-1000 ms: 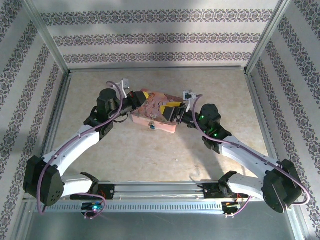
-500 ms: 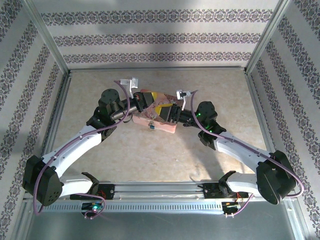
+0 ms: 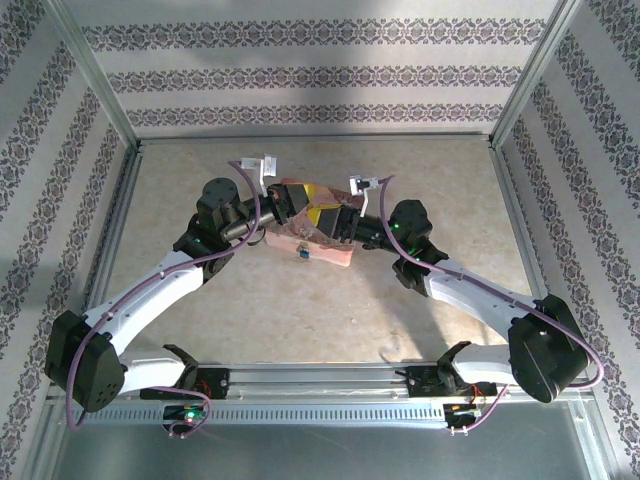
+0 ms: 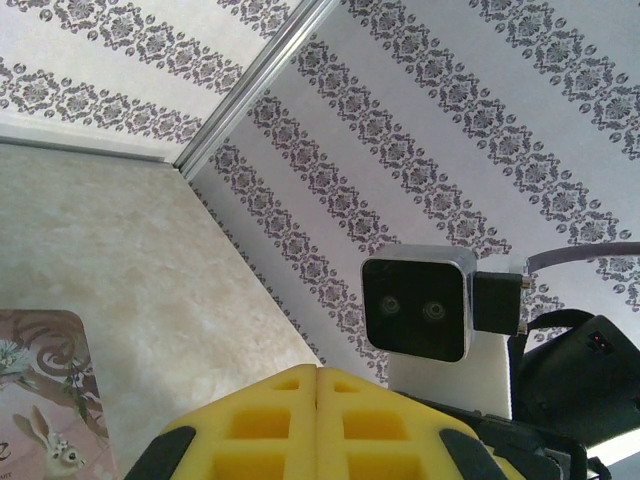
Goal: Unlock a padlock with a key
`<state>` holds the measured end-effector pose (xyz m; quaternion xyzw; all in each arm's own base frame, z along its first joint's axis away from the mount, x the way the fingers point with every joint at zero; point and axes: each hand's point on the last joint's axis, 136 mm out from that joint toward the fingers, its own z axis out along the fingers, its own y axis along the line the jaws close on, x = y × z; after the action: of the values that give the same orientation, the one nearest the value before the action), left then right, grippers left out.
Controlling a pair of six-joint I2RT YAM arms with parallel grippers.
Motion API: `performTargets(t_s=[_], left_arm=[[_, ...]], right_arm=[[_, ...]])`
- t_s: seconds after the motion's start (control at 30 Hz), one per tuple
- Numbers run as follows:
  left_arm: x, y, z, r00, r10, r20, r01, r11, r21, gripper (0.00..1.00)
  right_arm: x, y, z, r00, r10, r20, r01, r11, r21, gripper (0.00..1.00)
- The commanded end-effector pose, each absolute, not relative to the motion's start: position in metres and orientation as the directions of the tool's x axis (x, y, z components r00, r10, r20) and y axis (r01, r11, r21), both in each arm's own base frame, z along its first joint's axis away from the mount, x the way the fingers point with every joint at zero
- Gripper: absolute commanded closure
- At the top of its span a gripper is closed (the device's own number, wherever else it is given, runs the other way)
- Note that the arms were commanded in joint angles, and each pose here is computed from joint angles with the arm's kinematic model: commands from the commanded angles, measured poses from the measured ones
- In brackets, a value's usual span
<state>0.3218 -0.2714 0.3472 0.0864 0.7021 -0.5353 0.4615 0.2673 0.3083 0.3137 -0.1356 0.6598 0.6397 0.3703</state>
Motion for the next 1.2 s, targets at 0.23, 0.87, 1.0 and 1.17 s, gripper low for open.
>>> performTargets(t_s=[0.23, 0.87, 1.0, 1.17], left_arm=[[0.315, -0.274, 0.366, -0.507, -0.383, -0.772, 0.674, 0.383, -0.632, 1.00], [0.315, -0.274, 0.360, -0.513, -0.380, -0.770, 0.667, 0.388, -0.636, 1.00], [0.315, -0.274, 0.358, -0.515, -0.378, -0.769, 0.668, 0.385, -0.636, 1.00], [0.314, -0.274, 0.355, -0.519, -0.377, -0.767, 0.665, 0.385, -0.640, 1.00]], right_arm=[[0.266, 0.314, 0.334, -0.664, 0.309, -0.681, -0.689, 0.099, 0.718, 0.70], [0.268, 0.311, 0.335, -0.655, 0.323, -0.683, -0.691, 0.108, 0.715, 0.87], [0.269, 0.310, 0.335, -0.656, 0.328, -0.679, -0.687, 0.111, 0.718, 0.84], [0.269, 0.311, 0.338, -0.655, 0.328, -0.680, -0.690, 0.106, 0.716, 0.81]])
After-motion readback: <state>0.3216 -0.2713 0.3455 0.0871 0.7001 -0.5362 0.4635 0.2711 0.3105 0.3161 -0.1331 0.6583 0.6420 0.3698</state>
